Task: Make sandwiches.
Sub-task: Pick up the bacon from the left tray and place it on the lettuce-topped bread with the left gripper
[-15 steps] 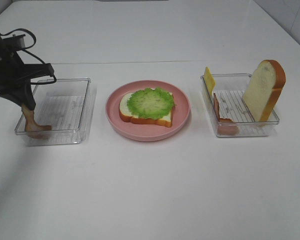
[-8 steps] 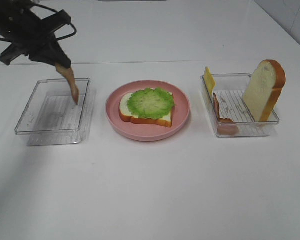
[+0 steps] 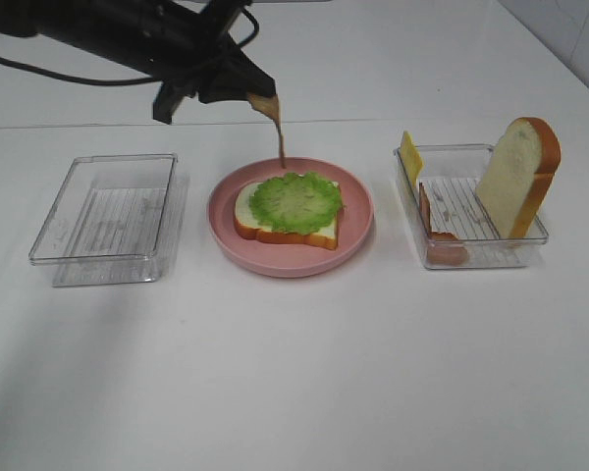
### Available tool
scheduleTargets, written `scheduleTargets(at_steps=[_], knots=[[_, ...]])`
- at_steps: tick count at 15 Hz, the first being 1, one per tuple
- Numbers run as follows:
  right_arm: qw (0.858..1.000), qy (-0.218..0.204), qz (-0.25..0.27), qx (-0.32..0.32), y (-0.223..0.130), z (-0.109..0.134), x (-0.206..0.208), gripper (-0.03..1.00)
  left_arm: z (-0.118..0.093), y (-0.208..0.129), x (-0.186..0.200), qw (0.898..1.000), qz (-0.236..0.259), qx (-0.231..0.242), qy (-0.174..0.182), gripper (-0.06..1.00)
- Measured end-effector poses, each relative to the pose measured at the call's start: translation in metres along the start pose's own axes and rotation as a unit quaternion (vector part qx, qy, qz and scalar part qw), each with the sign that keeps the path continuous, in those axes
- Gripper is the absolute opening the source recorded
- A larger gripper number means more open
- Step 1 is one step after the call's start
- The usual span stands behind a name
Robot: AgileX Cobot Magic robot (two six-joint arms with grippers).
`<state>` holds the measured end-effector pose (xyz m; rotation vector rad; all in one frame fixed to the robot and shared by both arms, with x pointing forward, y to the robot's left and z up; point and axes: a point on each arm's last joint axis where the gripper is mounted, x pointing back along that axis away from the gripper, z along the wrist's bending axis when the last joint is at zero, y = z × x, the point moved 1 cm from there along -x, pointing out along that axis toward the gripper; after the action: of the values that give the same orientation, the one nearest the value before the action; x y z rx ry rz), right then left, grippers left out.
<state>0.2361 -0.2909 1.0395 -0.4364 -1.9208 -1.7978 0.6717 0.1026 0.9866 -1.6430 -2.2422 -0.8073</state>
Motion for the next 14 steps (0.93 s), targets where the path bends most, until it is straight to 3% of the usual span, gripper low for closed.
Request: scheduleTargets(at_steps=[4, 6, 9, 12, 13, 14], knots=[[1.0, 0.0, 0.0, 0.0, 0.0, 0.0, 0.0, 0.75, 0.016, -0.004, -0.067, 0.999, 0.019, 0.01, -0.038, 0.01], [1.0, 0.0, 0.0, 0.0, 0.0, 0.0, 0.0, 0.75, 0.031, -0.006, -0.08, 0.999, 0.034, 0.019, -0.034, 0.01], [1.0, 0.0, 0.0, 0.0, 0.0, 0.0, 0.0, 0.75, 0.043, -0.007, -0.082, 0.999, 0.043, 0.02, -0.021, 0.01], [1.0, 0.0, 0.0, 0.0, 0.0, 0.0, 0.0, 0.75, 0.062, 0.003, -0.066, 0.998, 0.047, 0.011, 0.029, 0.02], [1.0, 0.0, 0.0, 0.0, 0.0, 0.0, 0.0, 0.75, 0.066, 0.004, -0.064, 0.998, 0.052, 0.006, 0.044, 0.05], [1.0, 0.0, 0.0, 0.0, 0.0, 0.0, 0.0, 0.75, 0.069, 0.002, -0.063, 0.996, 0.06, -0.005, 0.062, 0.2]])
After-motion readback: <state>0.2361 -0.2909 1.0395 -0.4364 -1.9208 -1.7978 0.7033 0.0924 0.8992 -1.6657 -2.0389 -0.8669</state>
